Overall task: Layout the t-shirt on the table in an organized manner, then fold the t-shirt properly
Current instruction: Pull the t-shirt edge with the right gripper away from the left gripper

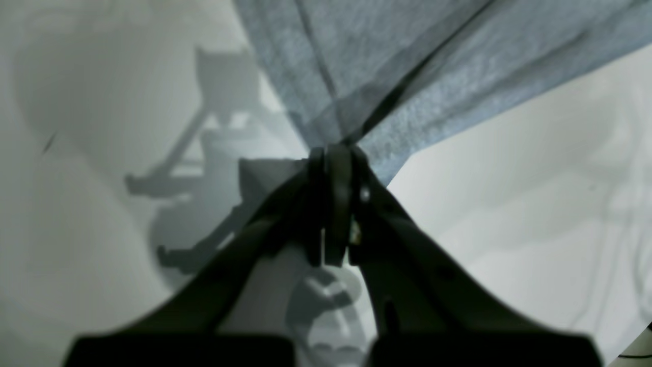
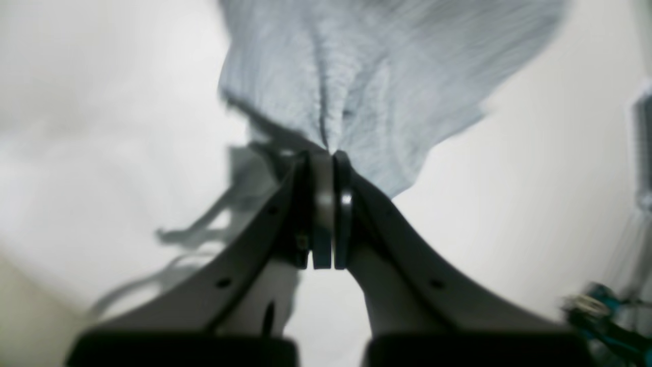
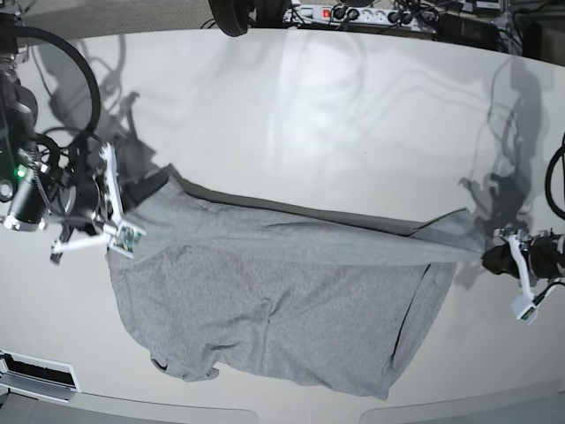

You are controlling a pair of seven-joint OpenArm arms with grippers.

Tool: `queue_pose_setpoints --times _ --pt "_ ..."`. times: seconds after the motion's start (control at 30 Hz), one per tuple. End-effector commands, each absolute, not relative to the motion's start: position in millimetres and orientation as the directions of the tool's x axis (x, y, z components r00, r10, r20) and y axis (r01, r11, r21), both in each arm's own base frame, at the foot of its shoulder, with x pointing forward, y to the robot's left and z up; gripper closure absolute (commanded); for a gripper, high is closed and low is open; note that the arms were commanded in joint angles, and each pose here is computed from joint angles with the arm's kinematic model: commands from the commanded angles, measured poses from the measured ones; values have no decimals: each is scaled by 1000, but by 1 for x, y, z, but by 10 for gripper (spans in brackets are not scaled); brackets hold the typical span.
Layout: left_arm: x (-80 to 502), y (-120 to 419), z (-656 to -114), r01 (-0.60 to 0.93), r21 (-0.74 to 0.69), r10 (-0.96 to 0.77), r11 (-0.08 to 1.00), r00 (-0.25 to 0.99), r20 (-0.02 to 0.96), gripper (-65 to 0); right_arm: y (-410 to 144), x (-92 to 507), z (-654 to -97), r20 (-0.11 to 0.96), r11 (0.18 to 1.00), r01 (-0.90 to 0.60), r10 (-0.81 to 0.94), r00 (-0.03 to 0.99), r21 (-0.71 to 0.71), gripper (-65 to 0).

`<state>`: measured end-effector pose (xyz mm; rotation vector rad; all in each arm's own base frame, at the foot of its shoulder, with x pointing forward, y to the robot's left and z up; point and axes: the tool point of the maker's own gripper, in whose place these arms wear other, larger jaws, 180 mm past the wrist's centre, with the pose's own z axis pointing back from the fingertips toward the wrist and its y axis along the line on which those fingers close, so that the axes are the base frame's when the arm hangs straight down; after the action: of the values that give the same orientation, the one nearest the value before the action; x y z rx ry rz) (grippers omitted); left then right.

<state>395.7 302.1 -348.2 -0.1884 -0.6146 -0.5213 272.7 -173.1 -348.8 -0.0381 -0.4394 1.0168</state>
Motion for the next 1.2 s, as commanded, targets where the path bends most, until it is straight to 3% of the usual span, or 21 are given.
queue_pose_setpoints --times 0.0,0.13,0.33,0.53,0.77,0.97,1.17 --pt "409 311 -325 507 14 -398 862 661 636 0 -174 271 -343 340 516 -827 836 430 -222 0" --pt "408 312 -323 505 9 -394 863 661 639 0 -181 236 -352 271 492 -868 847 458 -70 0" --pt "404 312 -327 513 1 -405 858 675 617 0 -163 213 -327 384 426 -899 817 431 103 0" --pt "389 291 -326 527 -156 -344 835 722 600 0 -146 195 -291 483 333 -924 788 382 186 0" --pt "364 288 -329 500 -277 -320 820 803 502 0 -169 198 -275 449 344 -926 810 376 154 0" --pt "327 274 -329 496 -423 -363 758 861 357 0 -158 168 -283 458 319 -903 782 422 288 0" --pt "316 270 -333 482 -468 -356 741 873 334 0 -159 122 -306 384 320 -849 785 487 421 0"
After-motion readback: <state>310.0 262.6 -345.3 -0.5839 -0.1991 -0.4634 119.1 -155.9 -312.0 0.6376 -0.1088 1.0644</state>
